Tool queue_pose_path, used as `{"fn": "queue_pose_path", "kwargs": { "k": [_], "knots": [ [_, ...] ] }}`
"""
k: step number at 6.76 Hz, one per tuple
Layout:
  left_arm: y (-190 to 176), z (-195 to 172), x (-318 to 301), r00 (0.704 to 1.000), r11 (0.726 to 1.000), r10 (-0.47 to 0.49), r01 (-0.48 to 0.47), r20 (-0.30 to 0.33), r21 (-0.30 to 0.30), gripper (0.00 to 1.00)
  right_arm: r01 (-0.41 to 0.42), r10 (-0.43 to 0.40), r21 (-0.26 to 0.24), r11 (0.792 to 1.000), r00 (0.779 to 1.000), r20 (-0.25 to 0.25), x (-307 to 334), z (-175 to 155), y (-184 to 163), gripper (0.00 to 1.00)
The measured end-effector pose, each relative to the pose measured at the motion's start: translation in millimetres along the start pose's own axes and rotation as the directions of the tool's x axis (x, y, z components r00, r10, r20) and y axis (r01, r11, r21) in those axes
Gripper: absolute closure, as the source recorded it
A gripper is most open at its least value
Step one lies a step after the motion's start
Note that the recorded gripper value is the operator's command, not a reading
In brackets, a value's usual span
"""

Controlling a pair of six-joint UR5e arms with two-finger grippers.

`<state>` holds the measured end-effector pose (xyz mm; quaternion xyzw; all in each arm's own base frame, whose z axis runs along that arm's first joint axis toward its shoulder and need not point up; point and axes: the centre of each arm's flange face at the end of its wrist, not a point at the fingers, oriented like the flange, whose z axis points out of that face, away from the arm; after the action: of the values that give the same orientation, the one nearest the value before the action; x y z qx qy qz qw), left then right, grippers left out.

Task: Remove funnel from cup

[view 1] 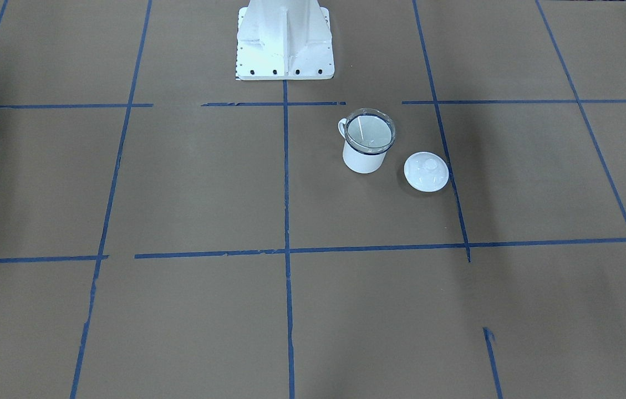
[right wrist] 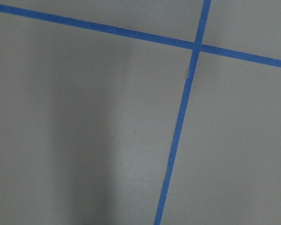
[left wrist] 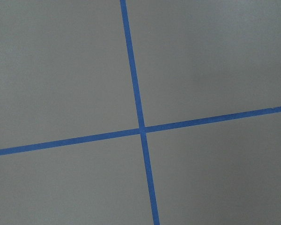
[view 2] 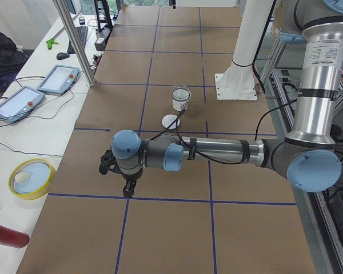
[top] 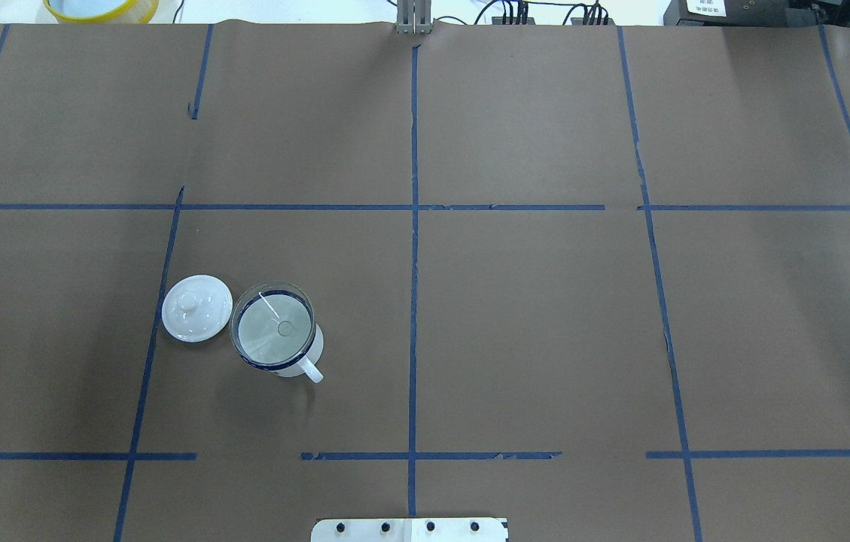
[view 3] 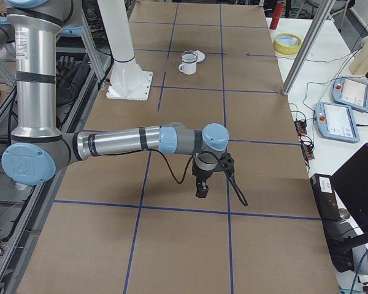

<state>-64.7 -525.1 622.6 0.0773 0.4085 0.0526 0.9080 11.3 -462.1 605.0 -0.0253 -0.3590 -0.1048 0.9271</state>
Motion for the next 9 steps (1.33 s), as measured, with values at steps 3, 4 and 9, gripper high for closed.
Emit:
{"fn": "queue_pose_path", "kwargs": {
  "k": [3,4,9],
  "knots": [
    [-0.3,-0.6,0.2,1.000,1.000,0.002,-0.002,0.007,0.001,0.00,0.000,0.000,0.000,1.000,1.000,0.000,0.1,0.1,0.0,0.00],
    [-1.6,-1.3,1.2,1.000,1.000,0.004,-0.004,0.009,0.002,0.00,0.000,0.000,0.000,1.000,1.000,0.000,0.2,0.2,0.0,0.00],
    [-41.0,-61.6,73.6,0.994,0.996,-0.090,0.088,0.062,0.026,0.00,0.000,0.000,0.000,1.000,1.000,0.000,0.1,0.0,0.0,0.00]
  ]
}}
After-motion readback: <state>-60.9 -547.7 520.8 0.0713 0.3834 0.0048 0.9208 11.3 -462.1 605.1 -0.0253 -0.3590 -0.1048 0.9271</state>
